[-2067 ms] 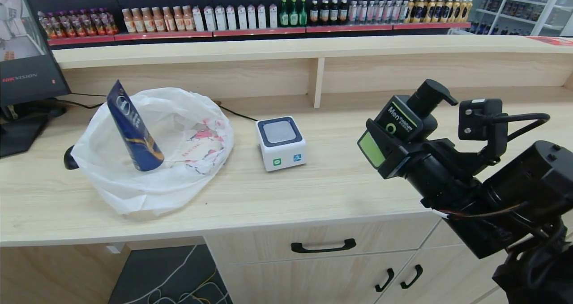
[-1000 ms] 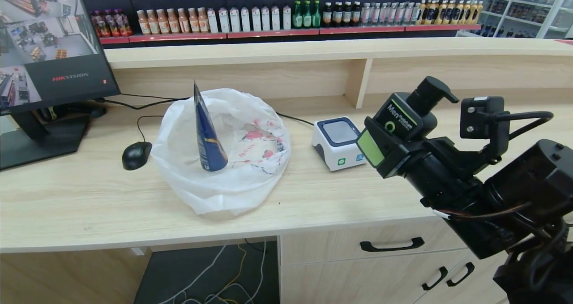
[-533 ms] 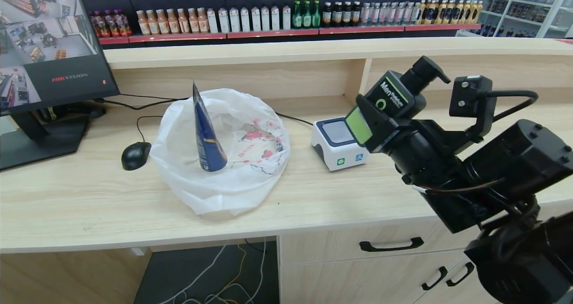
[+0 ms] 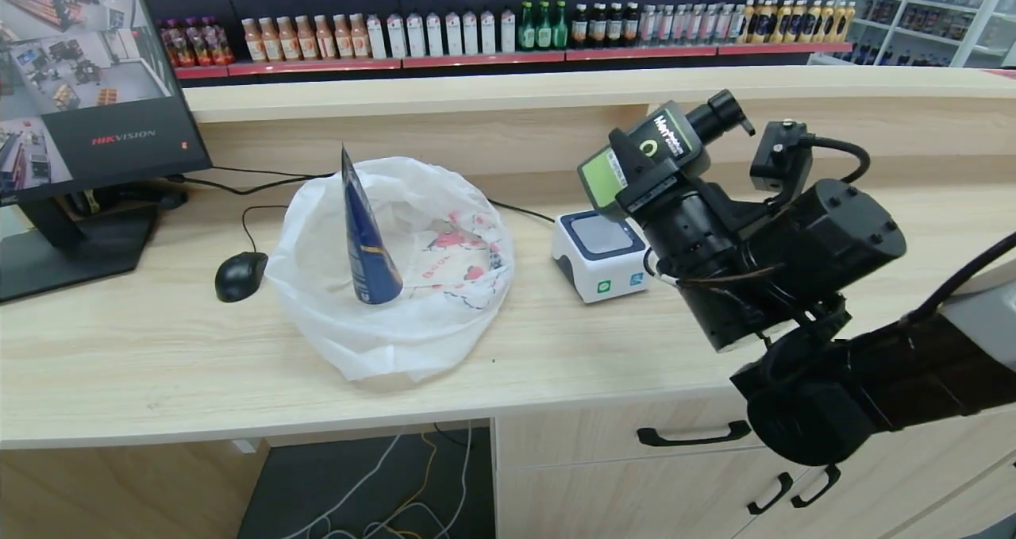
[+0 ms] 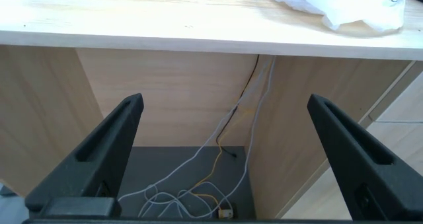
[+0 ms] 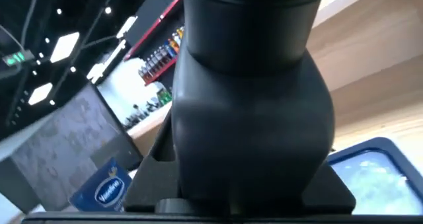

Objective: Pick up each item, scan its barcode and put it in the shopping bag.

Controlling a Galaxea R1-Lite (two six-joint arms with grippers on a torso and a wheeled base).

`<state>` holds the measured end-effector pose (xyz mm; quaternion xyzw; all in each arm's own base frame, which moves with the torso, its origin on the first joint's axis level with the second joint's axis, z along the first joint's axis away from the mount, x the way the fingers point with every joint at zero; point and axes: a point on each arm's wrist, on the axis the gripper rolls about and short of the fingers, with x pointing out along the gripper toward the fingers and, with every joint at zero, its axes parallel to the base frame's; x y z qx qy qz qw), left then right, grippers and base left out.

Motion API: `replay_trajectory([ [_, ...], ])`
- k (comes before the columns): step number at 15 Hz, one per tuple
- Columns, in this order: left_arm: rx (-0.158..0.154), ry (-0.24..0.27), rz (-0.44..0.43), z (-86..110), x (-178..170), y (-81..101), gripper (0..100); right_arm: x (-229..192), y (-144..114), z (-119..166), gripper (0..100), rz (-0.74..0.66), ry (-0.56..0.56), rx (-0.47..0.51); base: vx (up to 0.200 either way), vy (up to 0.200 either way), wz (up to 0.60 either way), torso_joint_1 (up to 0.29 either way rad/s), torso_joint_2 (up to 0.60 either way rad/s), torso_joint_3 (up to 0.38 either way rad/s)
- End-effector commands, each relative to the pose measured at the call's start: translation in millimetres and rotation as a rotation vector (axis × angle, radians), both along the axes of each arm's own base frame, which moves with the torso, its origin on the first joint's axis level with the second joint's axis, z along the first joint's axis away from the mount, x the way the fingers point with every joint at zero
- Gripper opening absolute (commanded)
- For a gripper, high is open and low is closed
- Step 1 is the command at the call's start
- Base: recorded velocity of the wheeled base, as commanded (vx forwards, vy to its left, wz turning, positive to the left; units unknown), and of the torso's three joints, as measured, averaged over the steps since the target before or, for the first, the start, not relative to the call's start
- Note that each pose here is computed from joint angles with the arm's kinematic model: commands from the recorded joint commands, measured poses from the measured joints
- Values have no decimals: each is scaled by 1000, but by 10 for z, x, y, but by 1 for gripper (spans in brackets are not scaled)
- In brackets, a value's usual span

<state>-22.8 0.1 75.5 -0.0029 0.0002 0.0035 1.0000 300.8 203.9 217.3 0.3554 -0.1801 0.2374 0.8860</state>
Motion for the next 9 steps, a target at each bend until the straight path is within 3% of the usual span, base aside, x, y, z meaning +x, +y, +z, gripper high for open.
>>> replay_trajectory([
  [1,0,0,1,0,0,0,100,202,57,7,0,20,24,66,0,0,0,0,0,0],
  [4,0,0,1,0,0,0,100,372,105,121,0,60,109,139,0,0,0,0,0,0],
  [9,0,0,1,0,0,0,100,727,61,94,0,31,247,159,0,0,0,0,0,0],
])
